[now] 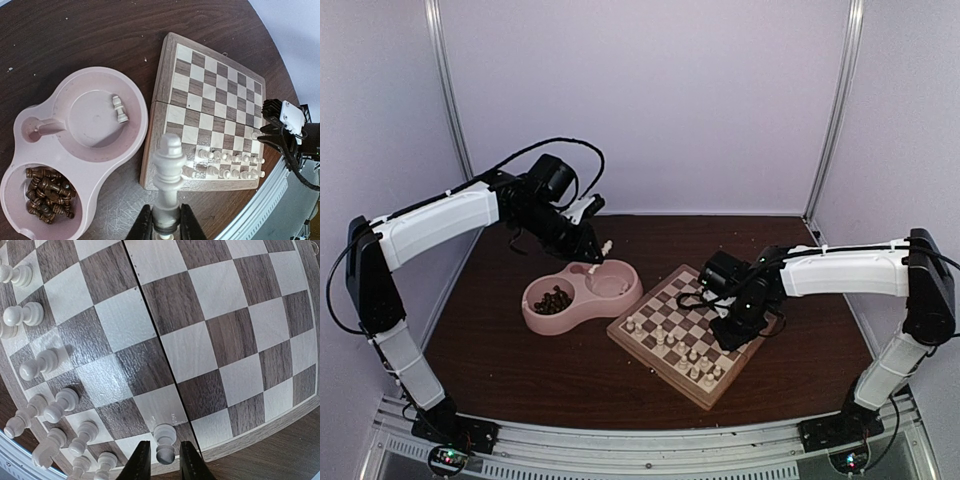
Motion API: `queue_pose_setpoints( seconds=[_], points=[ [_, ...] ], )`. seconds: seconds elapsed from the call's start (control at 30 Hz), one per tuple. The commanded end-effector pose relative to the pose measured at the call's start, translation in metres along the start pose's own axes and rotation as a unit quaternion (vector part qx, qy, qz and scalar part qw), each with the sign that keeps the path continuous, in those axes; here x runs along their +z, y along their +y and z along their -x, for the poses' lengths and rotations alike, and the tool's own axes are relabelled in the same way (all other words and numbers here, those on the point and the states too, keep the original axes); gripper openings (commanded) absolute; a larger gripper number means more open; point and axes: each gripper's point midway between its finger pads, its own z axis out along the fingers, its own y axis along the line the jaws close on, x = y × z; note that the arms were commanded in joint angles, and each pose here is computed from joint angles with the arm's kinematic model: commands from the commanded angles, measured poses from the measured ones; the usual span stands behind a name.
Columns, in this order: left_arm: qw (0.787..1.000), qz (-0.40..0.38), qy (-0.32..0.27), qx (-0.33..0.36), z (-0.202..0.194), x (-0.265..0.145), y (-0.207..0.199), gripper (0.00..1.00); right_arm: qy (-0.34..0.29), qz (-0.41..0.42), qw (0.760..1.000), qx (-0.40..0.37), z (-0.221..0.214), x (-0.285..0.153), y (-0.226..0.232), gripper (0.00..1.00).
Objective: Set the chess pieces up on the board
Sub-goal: Pick up the pawn from the chessboard.
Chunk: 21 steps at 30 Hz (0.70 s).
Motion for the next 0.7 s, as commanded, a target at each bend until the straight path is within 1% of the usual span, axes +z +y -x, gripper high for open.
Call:
queue_pose_setpoints(
  seconds=[0.0, 0.13, 0.27, 0.43, 0.57, 0.67],
  points=[
    [1.000, -0.014, -0.022, 0.002, 0.016, -0.005, -0.006, 0.17, 0.007, -0.007, 1.000, -0.001, -0.005, 0.001, -0.005, 0.21],
    [1.000, -0.015, -0.021, 0.002, 0.016, -0.005, -0.006, 0.17, 0.008, -0.008, 1.000, -0.002, -0.006, 0.000, -0.005, 0.20],
    [1.000, -0.018, -0.020, 0.002, 0.015, -0.005, -0.007, 0.17, 0.009, -0.007, 1.000, -0.002, -0.007, 0.000, -0.005, 0.25],
    [1.000, -0.020, -0.019, 0.001, 0.015, -0.004, -0.008, 0.17, 0.005, -0.006, 1.000, -0.003, -0.006, -0.003, -0.005, 0.17],
    [1.000, -0.021, -0.020, 0.001, 0.015, -0.005, -0.008, 0.17, -0.001, -0.003, 1.000, -0.004, -0.003, -0.006, -0.004, 0.13],
    [1.000, -0.021, -0.022, 0.002, 0.016, -0.007, -0.009, 0.17, -0.009, 0.003, 1.000, -0.009, 0.001, -0.012, -0.001, 0.12]
  ],
)
